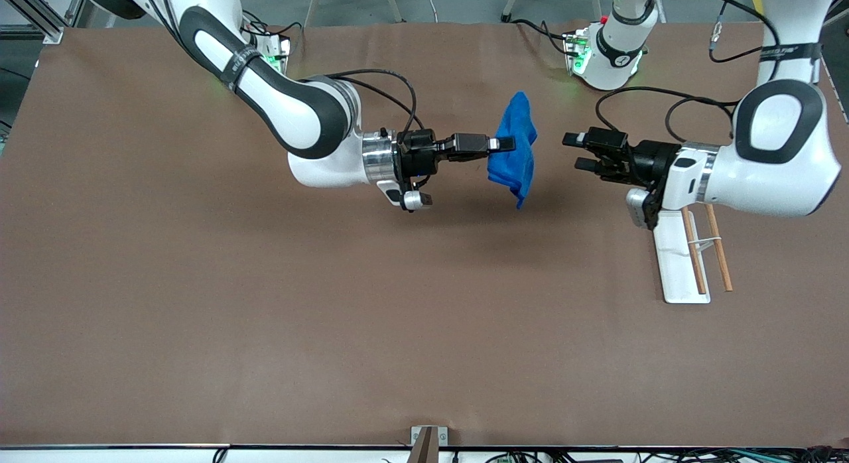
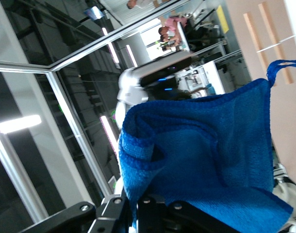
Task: Right arm passes towel to left arm to hang
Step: 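Move the left gripper to the hanging towel and close on it, then open the right gripper to release the towel to the left gripper, then carry the towel over the sticks with the left gripper while the right gripper withdraws, then lower the towel over the wooden sticks and open the left gripper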
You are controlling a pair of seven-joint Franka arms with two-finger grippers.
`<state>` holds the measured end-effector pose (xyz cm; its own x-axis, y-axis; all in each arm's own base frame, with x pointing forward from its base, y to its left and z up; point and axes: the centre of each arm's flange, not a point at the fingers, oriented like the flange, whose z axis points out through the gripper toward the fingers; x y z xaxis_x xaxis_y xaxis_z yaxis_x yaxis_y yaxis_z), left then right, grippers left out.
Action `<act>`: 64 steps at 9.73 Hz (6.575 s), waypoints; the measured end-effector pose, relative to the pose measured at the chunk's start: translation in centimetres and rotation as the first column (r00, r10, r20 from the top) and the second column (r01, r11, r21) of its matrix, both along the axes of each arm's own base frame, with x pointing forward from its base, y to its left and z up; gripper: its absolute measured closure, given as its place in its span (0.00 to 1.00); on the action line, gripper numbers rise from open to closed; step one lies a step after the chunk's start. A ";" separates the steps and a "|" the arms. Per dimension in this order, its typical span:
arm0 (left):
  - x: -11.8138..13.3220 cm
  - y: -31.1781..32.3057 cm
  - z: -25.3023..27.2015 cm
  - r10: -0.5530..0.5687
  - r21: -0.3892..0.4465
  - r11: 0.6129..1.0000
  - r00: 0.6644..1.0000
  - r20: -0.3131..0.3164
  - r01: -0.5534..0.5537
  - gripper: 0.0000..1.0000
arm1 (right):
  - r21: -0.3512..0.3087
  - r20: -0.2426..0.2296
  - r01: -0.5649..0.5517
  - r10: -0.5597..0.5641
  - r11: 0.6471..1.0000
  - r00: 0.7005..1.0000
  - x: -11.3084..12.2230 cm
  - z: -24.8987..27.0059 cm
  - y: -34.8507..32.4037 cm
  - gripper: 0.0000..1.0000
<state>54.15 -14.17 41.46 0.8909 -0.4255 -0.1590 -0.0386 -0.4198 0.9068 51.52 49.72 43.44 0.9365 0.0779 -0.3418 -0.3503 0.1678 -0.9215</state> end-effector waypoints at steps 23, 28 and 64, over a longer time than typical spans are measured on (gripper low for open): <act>-0.1 -2.3 -2.8 0.199 -0.554 0.798 0.972 -0.125 -0.235 0.96 | 0.047 0.026 0.000 -0.001 0.999 1.000 -0.1 2.5 0.8 0.95; 0.6 -1.4 -2.0 0.183 -0.499 0.842 0.979 -0.095 -0.206 0.96 | -0.024 0.039 0.074 -0.073 0.997 0.997 0.4 3.0 0.0 0.67; 9.4 33.2 6.7 -0.041 0.685 0.585 0.827 0.561 -0.435 0.00 | -0.974 0.046 0.086 0.189 -0.209 0.981 3.7 20.2 -58.3 0.00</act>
